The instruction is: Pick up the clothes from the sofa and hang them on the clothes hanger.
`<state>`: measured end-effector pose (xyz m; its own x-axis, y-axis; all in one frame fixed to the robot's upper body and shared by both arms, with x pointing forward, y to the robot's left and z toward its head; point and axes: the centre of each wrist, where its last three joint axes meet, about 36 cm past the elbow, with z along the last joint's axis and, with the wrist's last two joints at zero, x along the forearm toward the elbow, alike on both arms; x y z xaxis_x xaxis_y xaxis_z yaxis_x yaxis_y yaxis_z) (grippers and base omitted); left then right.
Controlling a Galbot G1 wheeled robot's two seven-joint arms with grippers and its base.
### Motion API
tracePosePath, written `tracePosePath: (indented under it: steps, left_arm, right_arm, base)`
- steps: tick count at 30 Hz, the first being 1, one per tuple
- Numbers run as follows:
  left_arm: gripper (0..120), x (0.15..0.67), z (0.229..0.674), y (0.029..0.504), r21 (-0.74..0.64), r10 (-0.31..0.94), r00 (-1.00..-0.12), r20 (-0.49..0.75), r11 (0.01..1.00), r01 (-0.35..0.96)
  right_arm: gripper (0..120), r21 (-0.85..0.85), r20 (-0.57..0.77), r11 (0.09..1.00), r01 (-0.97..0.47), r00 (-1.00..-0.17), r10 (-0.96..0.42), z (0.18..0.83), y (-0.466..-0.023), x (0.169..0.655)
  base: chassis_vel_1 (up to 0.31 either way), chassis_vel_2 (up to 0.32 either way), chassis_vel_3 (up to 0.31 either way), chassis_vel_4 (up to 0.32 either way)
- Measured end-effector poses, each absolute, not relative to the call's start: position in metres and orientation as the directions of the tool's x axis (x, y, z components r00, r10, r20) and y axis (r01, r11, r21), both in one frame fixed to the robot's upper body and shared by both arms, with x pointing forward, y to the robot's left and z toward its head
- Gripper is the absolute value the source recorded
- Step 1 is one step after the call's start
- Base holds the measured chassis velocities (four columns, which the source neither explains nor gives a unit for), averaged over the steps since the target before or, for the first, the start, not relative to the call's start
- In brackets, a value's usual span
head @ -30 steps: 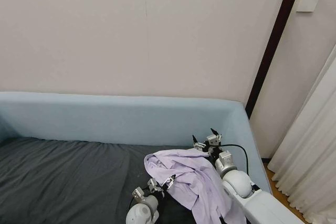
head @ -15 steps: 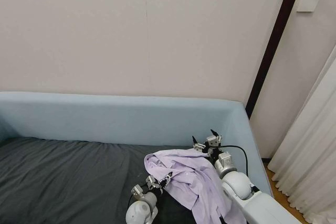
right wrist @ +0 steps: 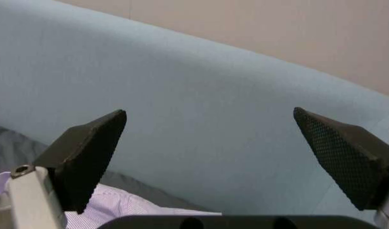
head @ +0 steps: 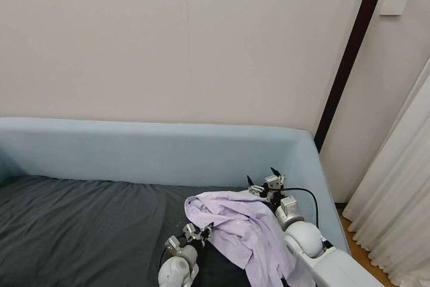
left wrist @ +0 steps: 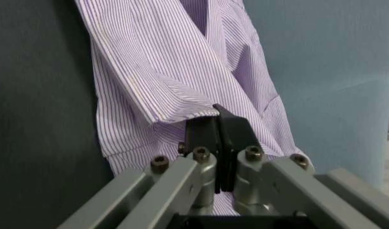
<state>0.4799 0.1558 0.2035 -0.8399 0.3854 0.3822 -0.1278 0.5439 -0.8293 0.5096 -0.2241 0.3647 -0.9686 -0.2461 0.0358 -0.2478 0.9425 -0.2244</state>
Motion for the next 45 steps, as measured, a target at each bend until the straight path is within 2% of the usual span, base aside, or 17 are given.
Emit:
tracePosePath:
  steps: [5,9,13,18,21,24,28,31,35,38,45]
  left_arm:
    - [0,0.475,0.206,0.161,-0.818,0.374,-0.85,0.371,0.565,-0.108]
    - [0,0.47,0.222,0.183,-0.766,0.359,-0.878,0.317,0.642,-0.014]
    - [0,0.469,0.264,0.241,-0.618,0.355,-0.902,0.245,0.774,0.137]
    - [0,0.456,0.308,0.287,-0.494,0.364,-0.9,0.239,0.844,0.211]
    - [0,0.443,0.313,0.311,-0.424,0.352,-0.893,0.28,0.88,0.214]
    - [0,0.428,0.307,0.331,-0.368,0.334,-0.882,0.333,0.907,0.205]
    - [0,0.394,0.27,0.354,-0.264,0.285,-0.848,0.448,0.948,0.179]
    - [0,0.385,0.254,0.357,-0.235,0.261,-0.843,0.471,0.958,0.165]
    - [0,0.375,0.238,0.352,-0.225,0.239,-0.846,0.477,0.964,0.145]
    - [0,0.37,0.23,0.341,-0.238,0.238,-0.848,0.473,0.962,0.137]
    - [0,0.369,0.233,0.331,-0.261,0.235,-0.861,0.452,0.957,0.125]
  right_arm:
    - [100,-0.228,0.037,0.941,-0.25,-0.968,-0.248,0.362,-0.225,0.509]
    - [100,-0.229,0.036,0.94,-0.253,-0.967,-0.252,0.36,-0.224,0.508]
    - [100,-0.177,0.045,0.947,-0.269,-0.963,-0.265,0.357,-0.214,0.503]
    - [100,-0.078,0.063,0.958,-0.278,-0.96,-0.273,0.356,-0.202,0.497]
    - [100,-0.047,0.07,0.959,-0.279,-0.959,-0.275,0.355,-0.198,0.495]
    - [100,-0.035,0.076,0.956,-0.292,-0.954,-0.289,0.352,-0.194,0.493]
    - [100,-0.048,0.105,0.935,-0.352,-0.933,-0.345,0.341,-0.186,0.486]
    - [100,-0.08,0.116,0.922,-0.378,-0.923,-0.368,0.335,-0.182,0.486]
    - [100,-0.18,0.137,0.885,-0.43,-0.902,-0.41,0.324,-0.172,0.491]
    - [100,-0.302,0.246,0.848,-0.435,-0.895,-0.372,0.317,-0.145,0.494]
    - [100,-0.378,0.326,0.806,-0.456,-0.88,-0.345,0.282,-0.099,0.498]
  base:
    - [0.0,0.0,0.0,0.0]
    - [0.0,0.0,0.0,0.0]
    - [0.0,0.0,0.0,0.0]
    - [0.0,0.0,0.0,0.0]
    - [0.0,0.0,0.0,0.0]
    - [0.0,0.0,0.0,0.0]
    - [0.0,0.0,0.0,0.0]
    - [0.0,0.0,0.0,0.0]
    - [0.0,0.0,0.0,0.0]
    - [0.0,0.0,0.0,0.0]
    - [0.0,0.0,0.0,0.0]
